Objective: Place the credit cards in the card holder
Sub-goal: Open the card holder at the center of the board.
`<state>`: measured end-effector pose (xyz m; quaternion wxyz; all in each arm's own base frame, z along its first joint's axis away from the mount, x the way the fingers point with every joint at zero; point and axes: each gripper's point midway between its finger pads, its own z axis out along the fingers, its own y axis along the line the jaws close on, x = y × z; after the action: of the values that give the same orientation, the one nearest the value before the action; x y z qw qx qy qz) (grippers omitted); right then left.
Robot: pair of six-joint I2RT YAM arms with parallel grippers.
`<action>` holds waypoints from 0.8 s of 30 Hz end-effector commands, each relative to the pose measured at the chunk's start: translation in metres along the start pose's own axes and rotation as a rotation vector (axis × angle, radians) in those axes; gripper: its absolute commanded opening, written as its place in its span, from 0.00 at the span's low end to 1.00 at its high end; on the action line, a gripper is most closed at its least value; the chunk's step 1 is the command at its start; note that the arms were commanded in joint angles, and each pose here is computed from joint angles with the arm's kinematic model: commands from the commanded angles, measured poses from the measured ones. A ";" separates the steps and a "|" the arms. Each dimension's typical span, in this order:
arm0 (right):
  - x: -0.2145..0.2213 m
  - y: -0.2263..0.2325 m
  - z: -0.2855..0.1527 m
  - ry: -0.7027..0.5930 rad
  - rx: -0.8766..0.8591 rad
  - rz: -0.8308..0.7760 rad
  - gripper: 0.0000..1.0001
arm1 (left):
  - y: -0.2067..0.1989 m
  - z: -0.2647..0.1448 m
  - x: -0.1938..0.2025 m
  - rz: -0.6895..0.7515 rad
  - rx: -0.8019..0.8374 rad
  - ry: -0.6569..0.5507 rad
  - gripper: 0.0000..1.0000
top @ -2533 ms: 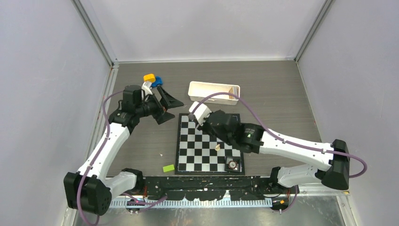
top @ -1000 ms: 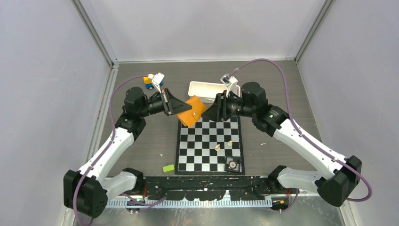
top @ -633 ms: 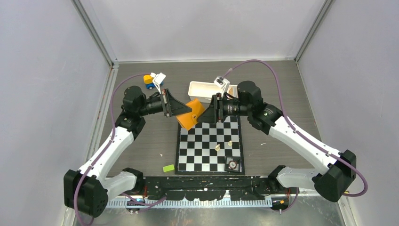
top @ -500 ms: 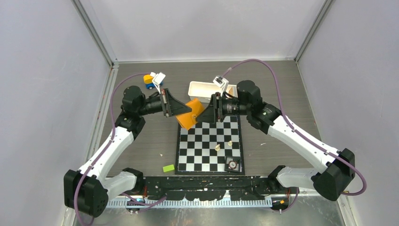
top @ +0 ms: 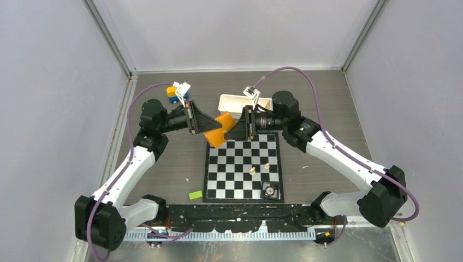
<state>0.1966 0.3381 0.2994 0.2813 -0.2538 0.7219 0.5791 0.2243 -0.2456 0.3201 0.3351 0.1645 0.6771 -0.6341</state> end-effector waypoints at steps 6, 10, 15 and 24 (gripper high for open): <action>-0.001 0.029 0.017 0.036 -0.108 -0.120 0.21 | -0.001 0.003 0.002 0.011 -0.013 0.021 0.00; 0.007 0.034 0.019 0.080 -0.120 -0.129 0.10 | 0.012 0.001 0.003 -0.003 -0.089 0.017 0.00; 0.018 0.045 0.015 0.133 -0.144 -0.143 0.01 | 0.039 -0.002 0.004 -0.044 -0.238 -0.003 0.00; 0.023 0.046 0.002 0.146 -0.086 -0.164 0.08 | 0.055 -0.002 0.002 -0.075 -0.292 -0.028 0.00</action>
<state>0.1688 0.3504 0.2710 0.2338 -0.3281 0.7347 0.5458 0.2309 -0.2417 0.2725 0.2788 0.0967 0.7621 -0.5764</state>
